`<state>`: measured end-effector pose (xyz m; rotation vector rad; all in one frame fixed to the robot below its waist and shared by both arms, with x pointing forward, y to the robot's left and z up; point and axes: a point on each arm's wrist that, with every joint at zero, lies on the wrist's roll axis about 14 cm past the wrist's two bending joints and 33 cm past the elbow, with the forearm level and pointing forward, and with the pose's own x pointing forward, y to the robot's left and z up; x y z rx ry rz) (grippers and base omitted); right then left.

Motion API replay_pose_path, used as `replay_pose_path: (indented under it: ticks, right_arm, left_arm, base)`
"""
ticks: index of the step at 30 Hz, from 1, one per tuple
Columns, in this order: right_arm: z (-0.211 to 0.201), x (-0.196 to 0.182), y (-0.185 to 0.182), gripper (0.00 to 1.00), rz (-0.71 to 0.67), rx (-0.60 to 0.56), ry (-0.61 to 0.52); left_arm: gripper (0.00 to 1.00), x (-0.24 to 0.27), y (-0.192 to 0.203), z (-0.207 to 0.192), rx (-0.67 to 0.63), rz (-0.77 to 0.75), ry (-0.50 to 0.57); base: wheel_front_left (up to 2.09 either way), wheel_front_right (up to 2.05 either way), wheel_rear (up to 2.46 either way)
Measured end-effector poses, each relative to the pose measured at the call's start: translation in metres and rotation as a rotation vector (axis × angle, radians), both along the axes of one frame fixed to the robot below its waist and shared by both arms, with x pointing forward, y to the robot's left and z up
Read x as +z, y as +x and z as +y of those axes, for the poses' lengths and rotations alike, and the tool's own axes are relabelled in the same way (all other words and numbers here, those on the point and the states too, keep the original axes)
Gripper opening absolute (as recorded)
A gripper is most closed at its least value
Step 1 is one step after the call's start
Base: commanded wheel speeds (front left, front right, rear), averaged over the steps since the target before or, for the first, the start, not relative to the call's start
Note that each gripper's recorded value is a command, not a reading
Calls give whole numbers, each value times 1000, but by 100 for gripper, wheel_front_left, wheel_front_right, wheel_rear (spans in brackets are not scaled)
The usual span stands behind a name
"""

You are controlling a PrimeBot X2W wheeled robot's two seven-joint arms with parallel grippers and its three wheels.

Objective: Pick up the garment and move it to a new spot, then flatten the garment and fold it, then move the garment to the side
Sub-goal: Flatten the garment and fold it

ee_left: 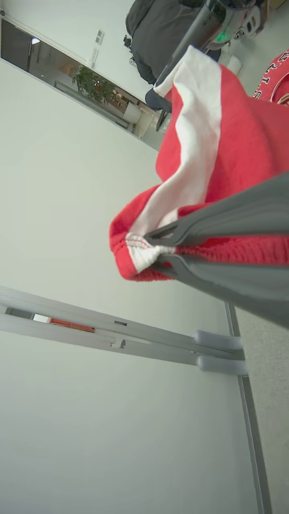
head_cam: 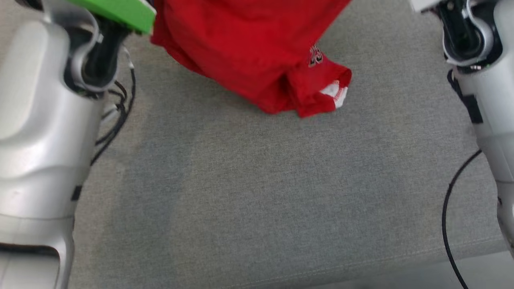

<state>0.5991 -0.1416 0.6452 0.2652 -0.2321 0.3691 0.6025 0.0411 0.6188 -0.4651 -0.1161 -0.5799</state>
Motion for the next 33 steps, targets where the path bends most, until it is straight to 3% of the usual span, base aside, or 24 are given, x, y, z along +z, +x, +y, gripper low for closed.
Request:
replay_pose_path:
  ticks: [7,13,15,22,28,33]
  right_arm:
    - [-24,61,40,0,-285,-127,-3]
    - [-27,109,32,0,-476,-155,0]
    - [-26,97,30,0,-461,-151,-18]
    - [-19,-9,17,0,-201,-89,-128]
    - [-36,-54,-25,0,-88,-88,-138]
    - [-39,-99,-78,0,35,-75,-168]
  left_arm:
    - [0,52,53,12,78,-212,-147]
    - [0,75,57,12,69,-316,-299]
    - [0,67,52,7,51,-304,-294]
    - [0,-31,21,-5,27,-50,-251]
    - [0,-87,-33,-6,59,121,-305]
    - [0,-122,-84,-7,62,241,-278]
  base:
    - [0,0,0]
    - [0,0,0]
    - [0,0,0]
    - [0,0,0]
    - [0,0,0]
    - [0,0,0]
